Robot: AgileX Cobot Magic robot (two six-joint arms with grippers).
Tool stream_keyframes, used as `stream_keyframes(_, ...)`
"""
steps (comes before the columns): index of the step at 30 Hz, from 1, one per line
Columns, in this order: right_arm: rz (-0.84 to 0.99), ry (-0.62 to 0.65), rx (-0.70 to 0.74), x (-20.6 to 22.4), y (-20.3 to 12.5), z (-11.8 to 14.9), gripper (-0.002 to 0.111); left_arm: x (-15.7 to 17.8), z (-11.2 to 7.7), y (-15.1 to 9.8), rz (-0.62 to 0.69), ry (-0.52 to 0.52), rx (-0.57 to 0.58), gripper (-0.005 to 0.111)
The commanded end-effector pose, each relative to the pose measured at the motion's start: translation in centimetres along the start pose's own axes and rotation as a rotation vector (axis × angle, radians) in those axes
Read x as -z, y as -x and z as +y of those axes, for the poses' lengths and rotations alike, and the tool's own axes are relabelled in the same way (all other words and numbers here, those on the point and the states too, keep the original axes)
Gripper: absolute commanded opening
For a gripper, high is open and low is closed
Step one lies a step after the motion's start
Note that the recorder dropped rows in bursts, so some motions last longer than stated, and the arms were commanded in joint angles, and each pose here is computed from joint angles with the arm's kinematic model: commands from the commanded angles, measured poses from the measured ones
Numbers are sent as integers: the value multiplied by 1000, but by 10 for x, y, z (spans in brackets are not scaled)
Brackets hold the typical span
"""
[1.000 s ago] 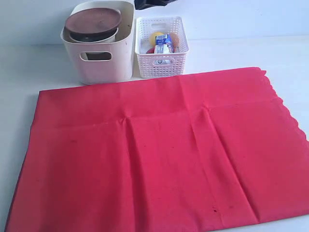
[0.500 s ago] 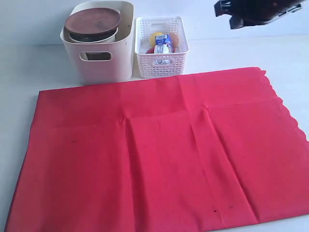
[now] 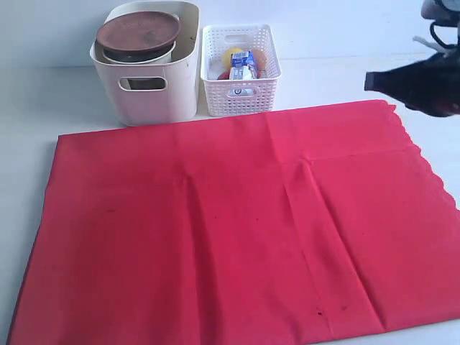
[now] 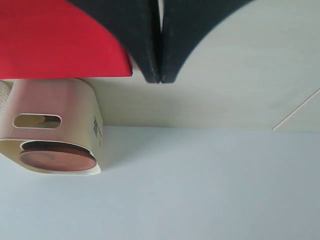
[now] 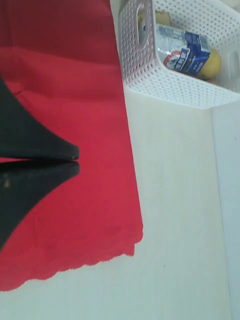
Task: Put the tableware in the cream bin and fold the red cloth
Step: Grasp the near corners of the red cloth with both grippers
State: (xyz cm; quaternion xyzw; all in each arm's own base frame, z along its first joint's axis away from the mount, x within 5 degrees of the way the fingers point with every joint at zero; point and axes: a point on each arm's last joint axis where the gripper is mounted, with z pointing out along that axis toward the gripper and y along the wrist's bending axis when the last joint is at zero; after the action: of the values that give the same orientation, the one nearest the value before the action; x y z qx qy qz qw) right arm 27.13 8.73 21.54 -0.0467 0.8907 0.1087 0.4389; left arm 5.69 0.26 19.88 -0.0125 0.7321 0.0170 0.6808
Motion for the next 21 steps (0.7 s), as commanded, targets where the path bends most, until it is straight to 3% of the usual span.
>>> stream_keyframes(1,-71,-55,-4,14,-25,-13,0,0,0,1,-7,2,5,0)
stream_keyframes(7,-82,-81,-48,38,-60,-23,0,0,0,1,-9,2,5,0)
stream_keyframes(10,-73,-78,-58,50,-78,-26,0,1,0,9,-96,-2,34,0)
stream_keyframes(16,-90,-65,-49,63,-89,-28,0,5,-1,29,-317,-90,497,0)
stream_keyframes(17,-97,-64,-50,64,-88,-27,0,6,-1,31,-340,-102,516,0)
stream_keyframes(21,-96,-58,-61,65,-88,-27,0,7,-4,41,-384,-127,382,0)
